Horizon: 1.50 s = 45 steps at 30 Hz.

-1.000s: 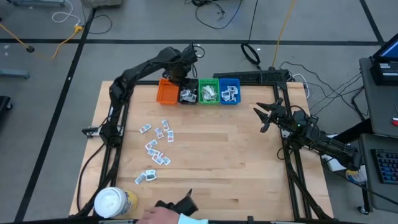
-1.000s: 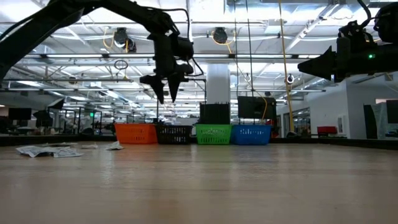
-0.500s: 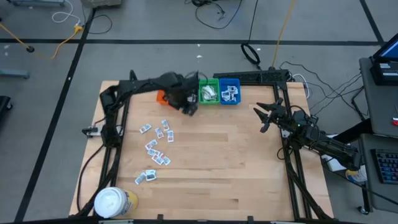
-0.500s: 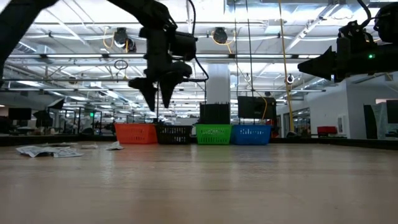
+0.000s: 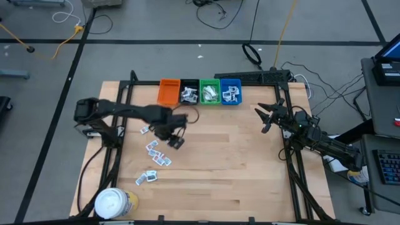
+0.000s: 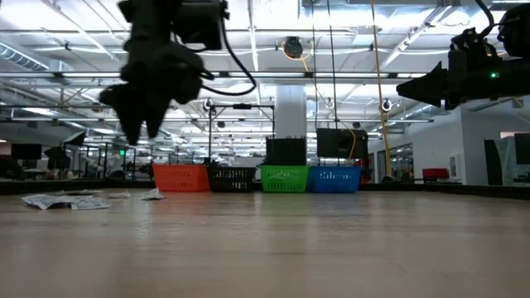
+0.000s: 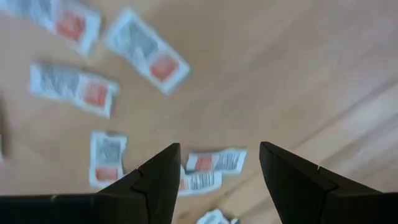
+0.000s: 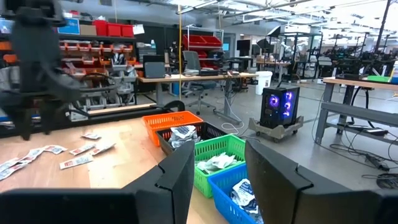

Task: Pick & Place First Aid Supplies
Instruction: Put the blue packet into the black bin

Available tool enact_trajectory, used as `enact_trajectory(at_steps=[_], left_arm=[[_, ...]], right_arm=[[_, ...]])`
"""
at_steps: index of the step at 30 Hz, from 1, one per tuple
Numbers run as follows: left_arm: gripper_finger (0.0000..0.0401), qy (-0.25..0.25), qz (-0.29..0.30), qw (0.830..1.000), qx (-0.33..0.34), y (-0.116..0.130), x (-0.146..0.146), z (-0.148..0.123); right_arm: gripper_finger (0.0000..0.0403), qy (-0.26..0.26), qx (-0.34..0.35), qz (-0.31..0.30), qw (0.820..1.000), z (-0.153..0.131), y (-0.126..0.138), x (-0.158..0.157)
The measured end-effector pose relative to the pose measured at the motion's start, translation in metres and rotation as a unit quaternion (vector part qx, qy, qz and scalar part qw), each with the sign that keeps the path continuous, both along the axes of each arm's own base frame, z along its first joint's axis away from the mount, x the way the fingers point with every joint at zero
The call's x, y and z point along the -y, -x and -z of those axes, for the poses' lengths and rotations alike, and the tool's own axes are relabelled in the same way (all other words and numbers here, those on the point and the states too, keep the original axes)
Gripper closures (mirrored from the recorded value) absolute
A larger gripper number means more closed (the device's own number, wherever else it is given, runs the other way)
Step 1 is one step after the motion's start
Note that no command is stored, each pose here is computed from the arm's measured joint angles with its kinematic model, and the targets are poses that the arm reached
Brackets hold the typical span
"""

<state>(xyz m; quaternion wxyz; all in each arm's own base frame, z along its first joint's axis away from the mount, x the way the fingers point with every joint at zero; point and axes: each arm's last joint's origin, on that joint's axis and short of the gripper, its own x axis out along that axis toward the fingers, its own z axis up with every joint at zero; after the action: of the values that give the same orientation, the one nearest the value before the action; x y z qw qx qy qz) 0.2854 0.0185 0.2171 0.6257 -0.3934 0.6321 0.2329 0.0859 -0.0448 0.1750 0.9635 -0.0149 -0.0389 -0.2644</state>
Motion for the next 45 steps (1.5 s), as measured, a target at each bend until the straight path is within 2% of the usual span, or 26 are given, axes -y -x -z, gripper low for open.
enact_trajectory(at_steps=[9,15,20,31,39,45], left_arm=[[0.0178,0.006,-0.016,0.999,-0.041,0.040,0.056,0.012],[0.0178,0.036,-0.024,0.998,-0.045,0.053,0.087,0.025],[0.0178,0.038,-0.026,0.997,-0.056,0.060,0.108,0.028],[0.0178,0.035,-0.037,0.997,-0.052,0.066,0.132,0.030],[0.0178,0.001,-0.024,0.995,-0.097,0.060,0.138,0.057],[0.0178,-0.008,-0.015,0.995,-0.098,0.055,0.142,0.069]], right_arm=[[0.0264,0.000,0.000,0.000,1.000,0.000,0.000,0.000],[0.0264,0.000,0.000,0.000,1.000,0.000,0.000,0.000],[0.0264,0.000,0.000,0.000,1.000,0.000,0.000,0.000],[0.0264,0.000,0.000,0.000,1.000,0.000,0.000,0.000],[0.0264,0.000,0.000,0.000,1.000,0.000,0.000,0.000],[0.0264,0.000,0.000,0.000,1.000,0.000,0.000,0.000]])
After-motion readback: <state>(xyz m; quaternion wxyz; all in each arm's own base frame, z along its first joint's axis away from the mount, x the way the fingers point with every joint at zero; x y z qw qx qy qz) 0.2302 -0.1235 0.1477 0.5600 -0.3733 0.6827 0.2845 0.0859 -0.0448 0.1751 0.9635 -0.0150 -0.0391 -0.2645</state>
